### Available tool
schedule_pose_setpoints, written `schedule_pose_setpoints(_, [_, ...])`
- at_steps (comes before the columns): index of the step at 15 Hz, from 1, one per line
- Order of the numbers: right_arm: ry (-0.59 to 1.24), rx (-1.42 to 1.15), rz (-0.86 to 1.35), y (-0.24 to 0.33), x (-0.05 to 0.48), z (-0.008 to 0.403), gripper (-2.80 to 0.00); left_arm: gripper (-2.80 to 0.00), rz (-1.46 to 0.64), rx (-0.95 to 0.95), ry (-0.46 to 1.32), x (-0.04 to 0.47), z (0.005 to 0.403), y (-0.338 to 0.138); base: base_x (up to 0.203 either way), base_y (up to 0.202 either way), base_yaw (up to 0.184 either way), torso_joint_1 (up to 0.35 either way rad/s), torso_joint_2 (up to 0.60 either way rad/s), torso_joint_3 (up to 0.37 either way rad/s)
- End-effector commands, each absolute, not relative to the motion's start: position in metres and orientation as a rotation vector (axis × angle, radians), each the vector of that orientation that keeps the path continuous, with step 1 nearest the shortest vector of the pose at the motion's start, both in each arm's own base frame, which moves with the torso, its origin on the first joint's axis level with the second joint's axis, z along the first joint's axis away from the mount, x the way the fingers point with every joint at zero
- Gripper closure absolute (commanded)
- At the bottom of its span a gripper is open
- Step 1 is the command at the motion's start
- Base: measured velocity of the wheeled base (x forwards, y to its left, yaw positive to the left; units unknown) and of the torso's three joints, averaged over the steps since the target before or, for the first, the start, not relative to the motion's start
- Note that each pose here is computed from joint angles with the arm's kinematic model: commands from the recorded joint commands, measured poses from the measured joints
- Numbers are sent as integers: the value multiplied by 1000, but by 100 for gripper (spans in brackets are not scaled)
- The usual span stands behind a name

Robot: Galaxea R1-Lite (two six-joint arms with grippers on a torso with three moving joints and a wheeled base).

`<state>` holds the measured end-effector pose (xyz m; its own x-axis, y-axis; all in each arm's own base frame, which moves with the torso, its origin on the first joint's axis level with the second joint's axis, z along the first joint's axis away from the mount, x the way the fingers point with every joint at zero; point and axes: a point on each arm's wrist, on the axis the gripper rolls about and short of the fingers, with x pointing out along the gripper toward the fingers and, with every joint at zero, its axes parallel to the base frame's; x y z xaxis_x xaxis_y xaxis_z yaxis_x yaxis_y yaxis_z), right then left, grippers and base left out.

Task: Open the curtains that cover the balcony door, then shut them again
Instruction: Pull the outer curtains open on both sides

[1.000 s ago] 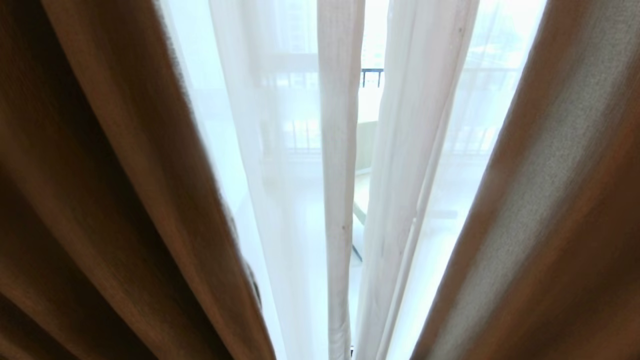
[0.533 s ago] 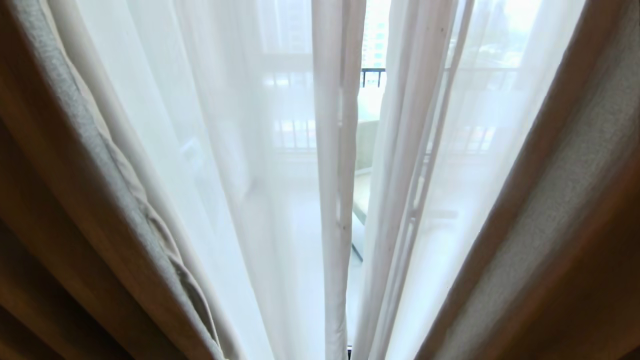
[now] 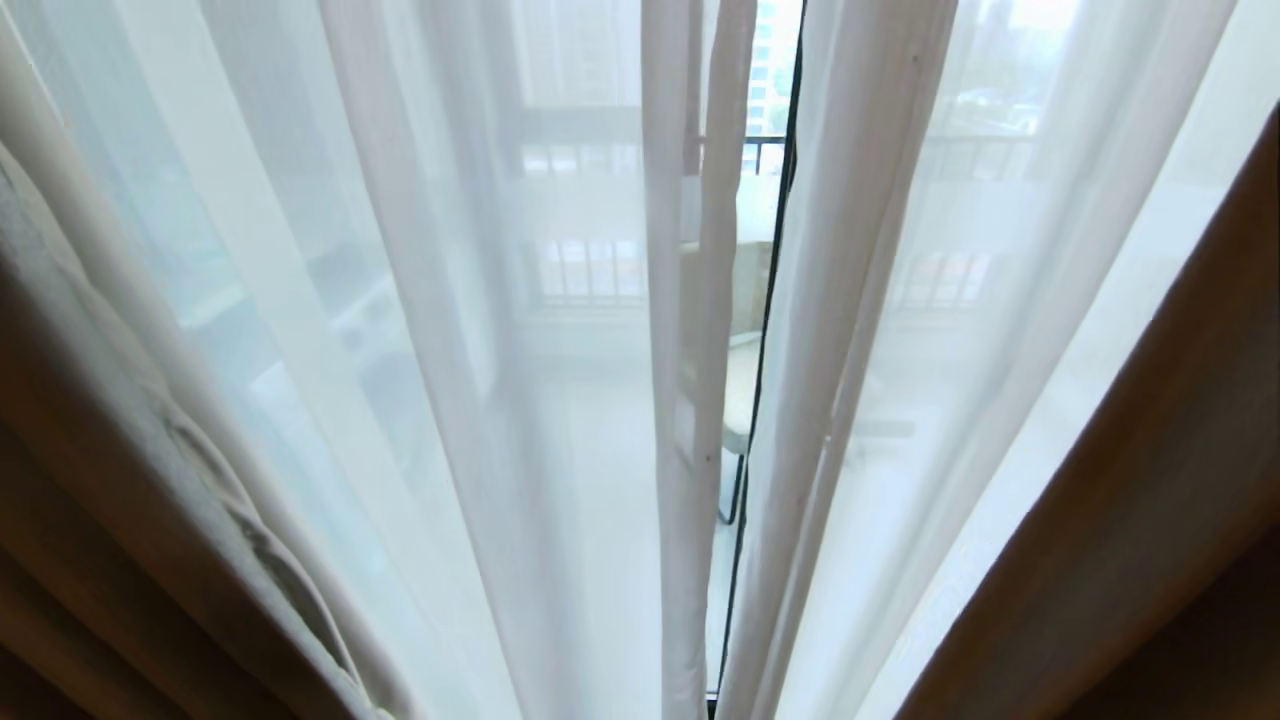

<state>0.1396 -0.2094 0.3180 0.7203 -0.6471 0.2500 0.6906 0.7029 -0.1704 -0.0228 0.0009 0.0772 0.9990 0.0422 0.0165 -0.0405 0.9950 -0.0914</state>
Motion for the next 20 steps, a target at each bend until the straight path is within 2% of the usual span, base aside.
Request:
schedule_pose_setpoints(1, [-196,-274,-746,-201,134,322,-280,0,42,-92,-17,-23,77,1,0,0,0,0,0,0])
schedule_pose_setpoints(8, [-209,-284,-748,-176,118,321,-280,0,42,-92,-17,-23,77,1,0,0,0,0,0,0])
schedule_pose_setpoints(20, [-298,-356,-748,-68,50,292,-280,0,42,-92,-17,-23,77,1,0,0,0,0,0,0])
